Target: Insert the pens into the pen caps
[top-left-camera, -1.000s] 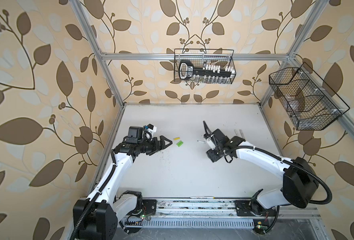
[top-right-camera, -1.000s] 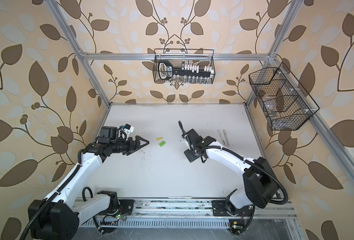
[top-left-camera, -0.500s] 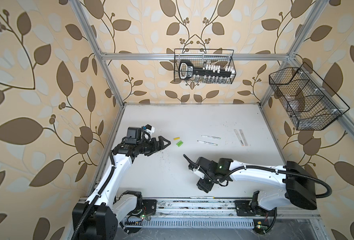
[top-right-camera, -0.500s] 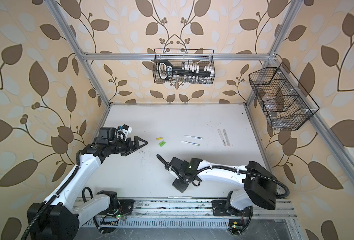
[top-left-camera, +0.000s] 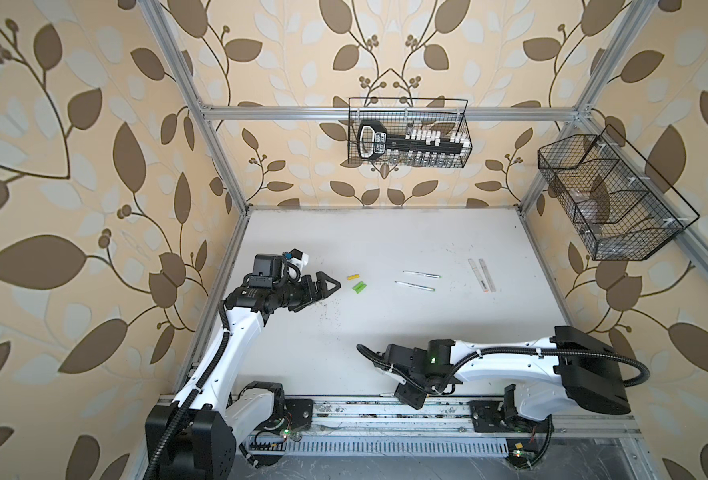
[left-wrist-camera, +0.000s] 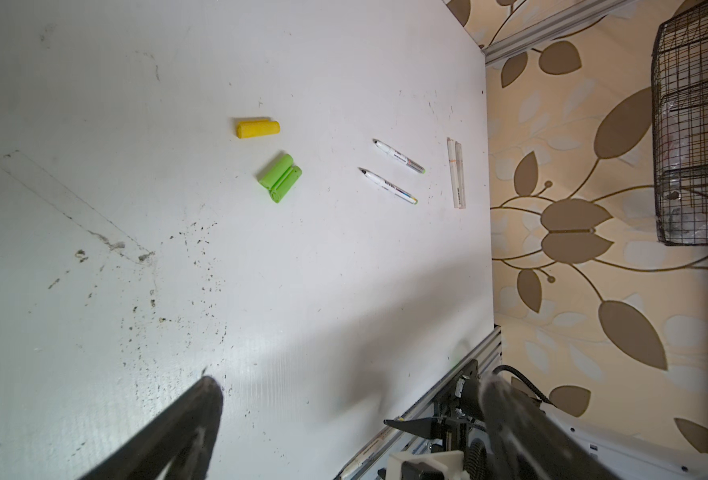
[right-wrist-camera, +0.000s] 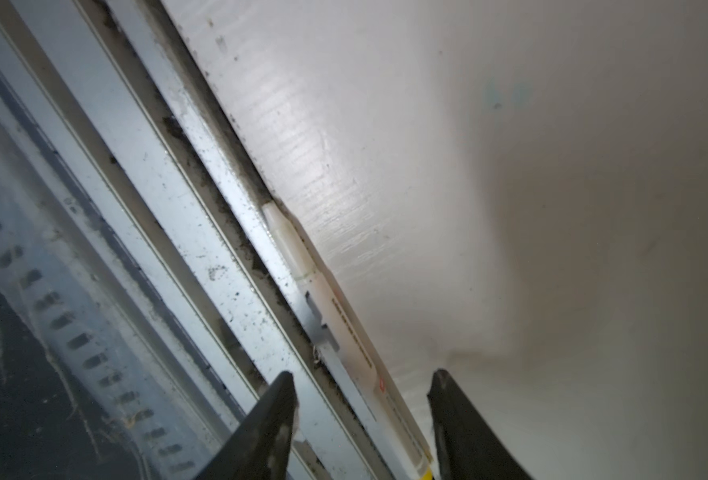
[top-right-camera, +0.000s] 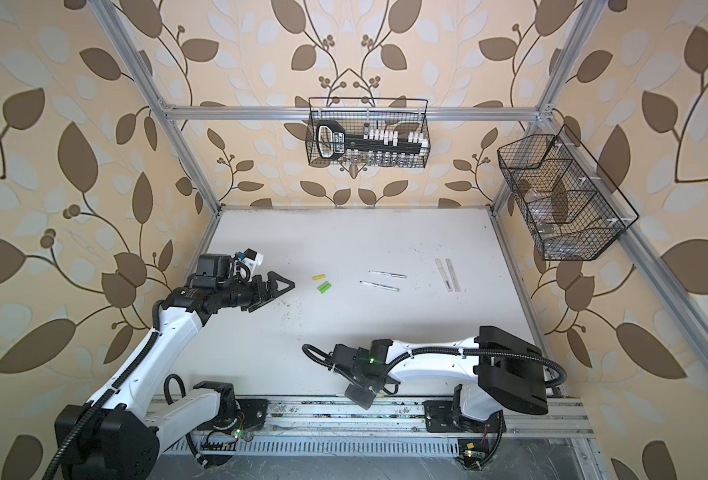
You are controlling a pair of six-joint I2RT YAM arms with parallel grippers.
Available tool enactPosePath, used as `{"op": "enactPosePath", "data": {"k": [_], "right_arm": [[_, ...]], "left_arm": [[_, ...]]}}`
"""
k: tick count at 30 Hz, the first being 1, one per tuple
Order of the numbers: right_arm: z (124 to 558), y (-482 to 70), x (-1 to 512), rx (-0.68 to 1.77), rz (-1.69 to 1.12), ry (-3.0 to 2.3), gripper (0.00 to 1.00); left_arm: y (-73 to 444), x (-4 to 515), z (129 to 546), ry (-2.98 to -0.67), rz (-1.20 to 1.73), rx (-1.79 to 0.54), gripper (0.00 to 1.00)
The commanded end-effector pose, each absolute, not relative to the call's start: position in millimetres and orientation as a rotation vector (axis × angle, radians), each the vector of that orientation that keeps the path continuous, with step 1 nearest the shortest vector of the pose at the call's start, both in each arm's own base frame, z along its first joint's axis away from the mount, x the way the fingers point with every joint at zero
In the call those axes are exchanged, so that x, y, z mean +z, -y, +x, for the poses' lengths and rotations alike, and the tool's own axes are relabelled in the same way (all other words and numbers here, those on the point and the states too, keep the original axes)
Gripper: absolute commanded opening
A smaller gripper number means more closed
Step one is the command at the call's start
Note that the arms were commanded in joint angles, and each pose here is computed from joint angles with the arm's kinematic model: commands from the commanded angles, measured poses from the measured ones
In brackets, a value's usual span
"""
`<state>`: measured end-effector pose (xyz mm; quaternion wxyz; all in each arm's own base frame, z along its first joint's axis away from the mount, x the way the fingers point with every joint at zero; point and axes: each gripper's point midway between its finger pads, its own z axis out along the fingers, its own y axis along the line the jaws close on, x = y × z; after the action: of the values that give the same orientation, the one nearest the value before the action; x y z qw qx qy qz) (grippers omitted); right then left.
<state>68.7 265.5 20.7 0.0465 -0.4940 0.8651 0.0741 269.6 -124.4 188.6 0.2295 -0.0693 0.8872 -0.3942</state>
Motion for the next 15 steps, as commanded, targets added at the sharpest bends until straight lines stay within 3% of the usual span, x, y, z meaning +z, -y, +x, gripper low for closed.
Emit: {"op": "enactPosePath", "data": {"k": [1,15], "right_arm": [[68.8,-255.1,7.8,0.127,-1.512,-2.665,0.46],[73.7,-247.2,1.8,-0.021,-1.54,-2.676,0.11]], "left_arm": [[124.2,206.2,277.1,-2.388,-0.147,-1.091,0.99],[123.3,205.8,278.1,-2.388,-0.156,-1.093,0.99]]}}
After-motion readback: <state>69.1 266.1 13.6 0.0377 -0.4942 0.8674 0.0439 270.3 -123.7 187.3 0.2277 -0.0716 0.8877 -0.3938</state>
